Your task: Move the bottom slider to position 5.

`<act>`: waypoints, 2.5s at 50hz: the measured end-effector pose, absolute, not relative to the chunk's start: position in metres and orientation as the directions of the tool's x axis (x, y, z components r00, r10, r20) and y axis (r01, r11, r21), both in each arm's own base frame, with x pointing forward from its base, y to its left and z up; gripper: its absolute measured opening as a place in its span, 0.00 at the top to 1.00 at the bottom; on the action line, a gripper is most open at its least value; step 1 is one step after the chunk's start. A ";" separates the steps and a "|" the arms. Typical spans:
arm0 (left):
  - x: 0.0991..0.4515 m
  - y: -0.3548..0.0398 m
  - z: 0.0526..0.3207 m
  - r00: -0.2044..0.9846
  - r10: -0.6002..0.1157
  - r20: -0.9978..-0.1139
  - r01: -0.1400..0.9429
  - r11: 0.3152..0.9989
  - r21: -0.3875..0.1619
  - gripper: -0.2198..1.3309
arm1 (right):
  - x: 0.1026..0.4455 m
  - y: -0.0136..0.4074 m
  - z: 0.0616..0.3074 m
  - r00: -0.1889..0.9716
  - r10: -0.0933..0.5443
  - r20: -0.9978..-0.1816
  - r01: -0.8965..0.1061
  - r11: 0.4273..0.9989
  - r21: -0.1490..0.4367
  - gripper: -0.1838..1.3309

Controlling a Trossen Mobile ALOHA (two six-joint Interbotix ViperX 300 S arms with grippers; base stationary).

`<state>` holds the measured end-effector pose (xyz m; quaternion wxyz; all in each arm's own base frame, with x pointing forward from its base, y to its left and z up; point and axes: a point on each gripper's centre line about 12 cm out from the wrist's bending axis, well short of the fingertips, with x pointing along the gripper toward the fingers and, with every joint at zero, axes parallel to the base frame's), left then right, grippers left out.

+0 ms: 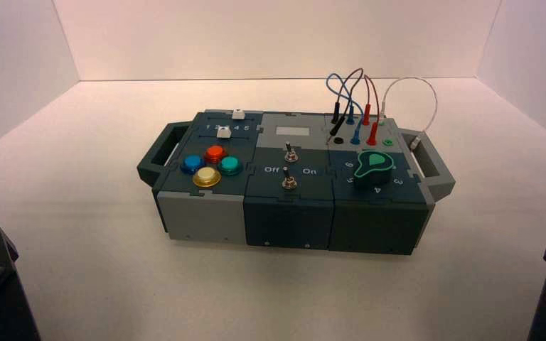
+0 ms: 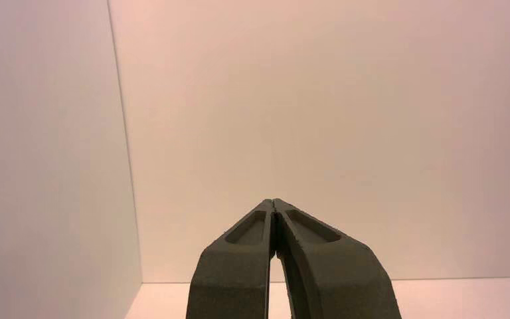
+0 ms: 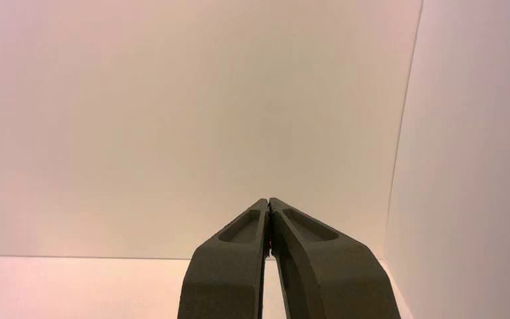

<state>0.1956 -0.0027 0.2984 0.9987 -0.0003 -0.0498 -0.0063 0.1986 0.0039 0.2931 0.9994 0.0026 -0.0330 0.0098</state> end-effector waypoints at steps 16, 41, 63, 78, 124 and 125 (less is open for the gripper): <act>0.196 -0.003 0.298 0.996 -0.013 0.093 0.013 1.000 0.000 0.96 | 0.199 0.004 0.293 0.998 0.019 0.066 -0.020 1.000 0.003 0.97; 0.197 -0.007 0.292 0.996 -0.035 -0.087 0.035 0.999 0.000 0.96 | 0.199 0.004 0.286 1.000 0.021 -0.005 -0.021 1.000 0.003 0.97; 0.186 -0.026 0.288 0.868 -0.133 -0.478 0.131 0.991 -0.036 0.96 | 0.217 0.021 0.268 0.952 0.091 -0.293 -0.090 0.996 0.019 0.97; 0.196 -0.051 0.264 0.541 -0.196 -0.818 0.205 0.974 -0.097 0.96 | 0.222 0.062 0.247 0.839 0.238 -0.490 -0.255 0.966 0.033 0.97; 0.234 -0.116 0.188 0.223 -0.231 -0.947 0.318 0.936 -0.153 0.96 | 0.231 0.130 0.195 0.518 0.348 -0.782 -0.385 0.911 0.150 0.97; 0.234 -0.119 0.187 0.221 -0.234 -0.947 0.320 0.935 -0.156 0.96 | 0.232 0.130 0.194 0.515 0.346 -0.784 -0.384 0.911 0.150 0.97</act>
